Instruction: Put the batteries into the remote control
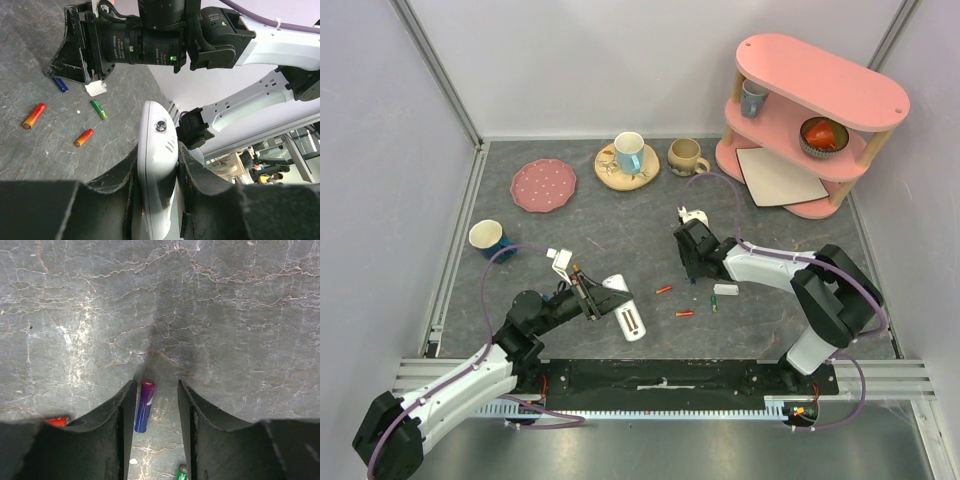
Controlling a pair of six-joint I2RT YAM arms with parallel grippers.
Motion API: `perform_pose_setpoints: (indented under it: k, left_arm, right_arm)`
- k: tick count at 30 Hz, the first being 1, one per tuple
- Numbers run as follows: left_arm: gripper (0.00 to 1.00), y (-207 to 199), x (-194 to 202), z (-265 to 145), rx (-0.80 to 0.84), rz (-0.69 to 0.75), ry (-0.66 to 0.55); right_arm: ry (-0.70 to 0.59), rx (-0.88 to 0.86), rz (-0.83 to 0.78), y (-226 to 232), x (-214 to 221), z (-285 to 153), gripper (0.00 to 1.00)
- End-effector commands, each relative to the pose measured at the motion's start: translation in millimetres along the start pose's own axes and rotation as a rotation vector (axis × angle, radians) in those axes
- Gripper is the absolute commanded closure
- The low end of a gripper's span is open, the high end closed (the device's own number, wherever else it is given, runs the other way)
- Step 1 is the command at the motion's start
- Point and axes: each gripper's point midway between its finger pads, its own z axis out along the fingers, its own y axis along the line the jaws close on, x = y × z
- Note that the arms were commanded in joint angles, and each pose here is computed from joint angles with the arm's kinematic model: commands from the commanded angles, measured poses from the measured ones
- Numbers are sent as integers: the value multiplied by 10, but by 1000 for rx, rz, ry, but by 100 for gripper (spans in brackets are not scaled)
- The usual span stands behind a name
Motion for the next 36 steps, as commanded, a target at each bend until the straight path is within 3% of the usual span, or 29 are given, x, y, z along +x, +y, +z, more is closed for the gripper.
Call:
perform_pose_setpoints:
  k: [1,36]
  left_arm:
    - [98,86,48,-30,-5,46,2]
    - [98,77,70,-34,8,27,7]
  right_arm:
    - [-22,-40,13,18,-50,-141,53]
    - [91,-78,-43,54,453,-141,67]
